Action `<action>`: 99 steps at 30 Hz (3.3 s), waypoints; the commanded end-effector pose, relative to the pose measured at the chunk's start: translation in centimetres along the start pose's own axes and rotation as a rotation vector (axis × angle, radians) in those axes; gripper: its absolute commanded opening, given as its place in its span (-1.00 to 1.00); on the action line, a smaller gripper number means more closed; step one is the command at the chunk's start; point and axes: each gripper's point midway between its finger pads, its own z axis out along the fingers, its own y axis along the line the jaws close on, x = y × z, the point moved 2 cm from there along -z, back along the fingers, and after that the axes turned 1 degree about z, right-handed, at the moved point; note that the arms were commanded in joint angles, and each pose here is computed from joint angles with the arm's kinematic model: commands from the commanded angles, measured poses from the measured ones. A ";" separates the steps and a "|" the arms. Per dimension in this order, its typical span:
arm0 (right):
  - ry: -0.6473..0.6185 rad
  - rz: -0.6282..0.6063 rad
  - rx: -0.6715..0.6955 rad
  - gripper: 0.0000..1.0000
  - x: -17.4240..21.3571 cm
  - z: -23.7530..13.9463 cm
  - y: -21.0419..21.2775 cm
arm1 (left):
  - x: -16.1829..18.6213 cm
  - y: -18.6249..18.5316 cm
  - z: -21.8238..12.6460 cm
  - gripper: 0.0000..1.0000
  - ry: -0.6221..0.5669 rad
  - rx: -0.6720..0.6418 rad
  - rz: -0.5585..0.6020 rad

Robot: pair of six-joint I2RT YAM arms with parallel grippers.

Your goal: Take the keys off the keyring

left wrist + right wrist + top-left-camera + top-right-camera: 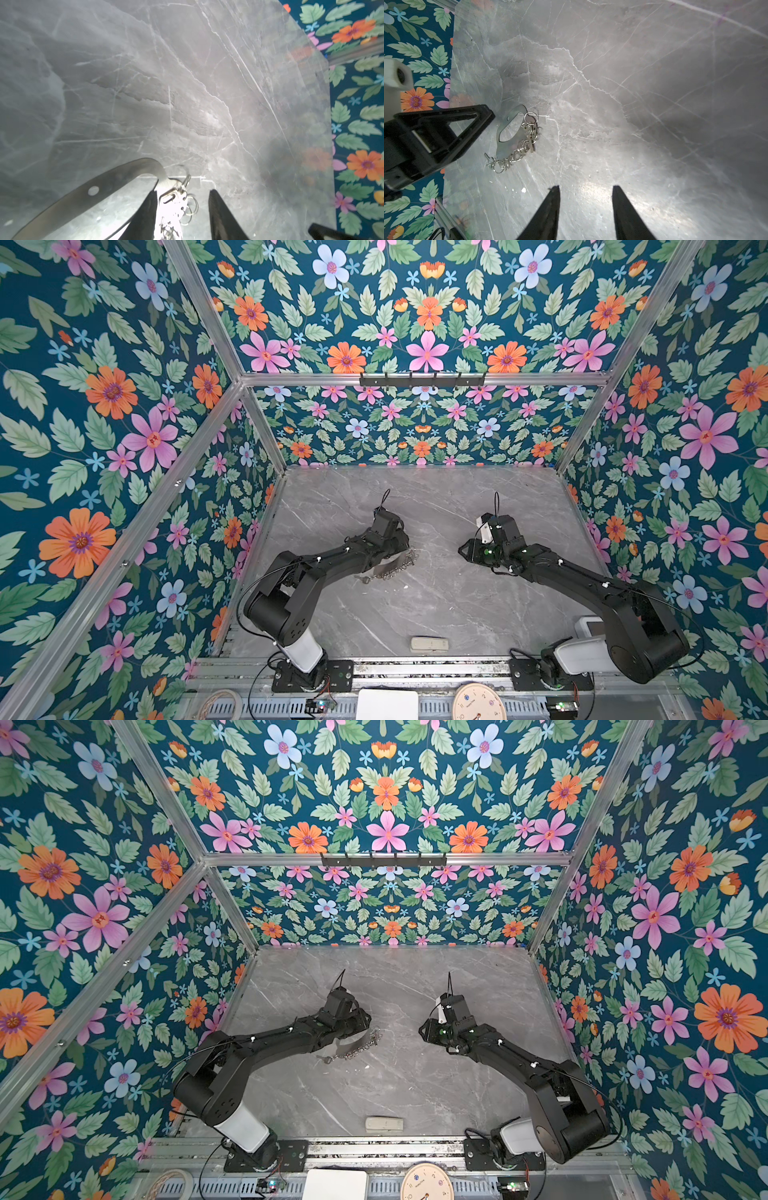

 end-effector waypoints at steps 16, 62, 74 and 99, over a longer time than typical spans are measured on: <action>-0.014 -0.008 -0.044 -0.23 0.0 -0.6 0.7 | 1.1 13.4 -4.2 -0.10 -0.094 -0.460 -0.051; -0.045 -0.040 -0.059 -0.26 -0.5 -1.3 1.2 | 2.4 2.1 -6.3 -0.06 -0.008 -0.172 0.279; -0.050 -0.044 -0.044 -0.26 -0.2 -1.9 1.0 | 0.8 -2.6 -1.3 -0.09 0.055 -0.072 0.535; -0.044 -0.045 -0.032 -0.27 -0.3 -1.5 0.8 | 2.7 -2.5 5.6 -0.34 0.231 -0.070 0.586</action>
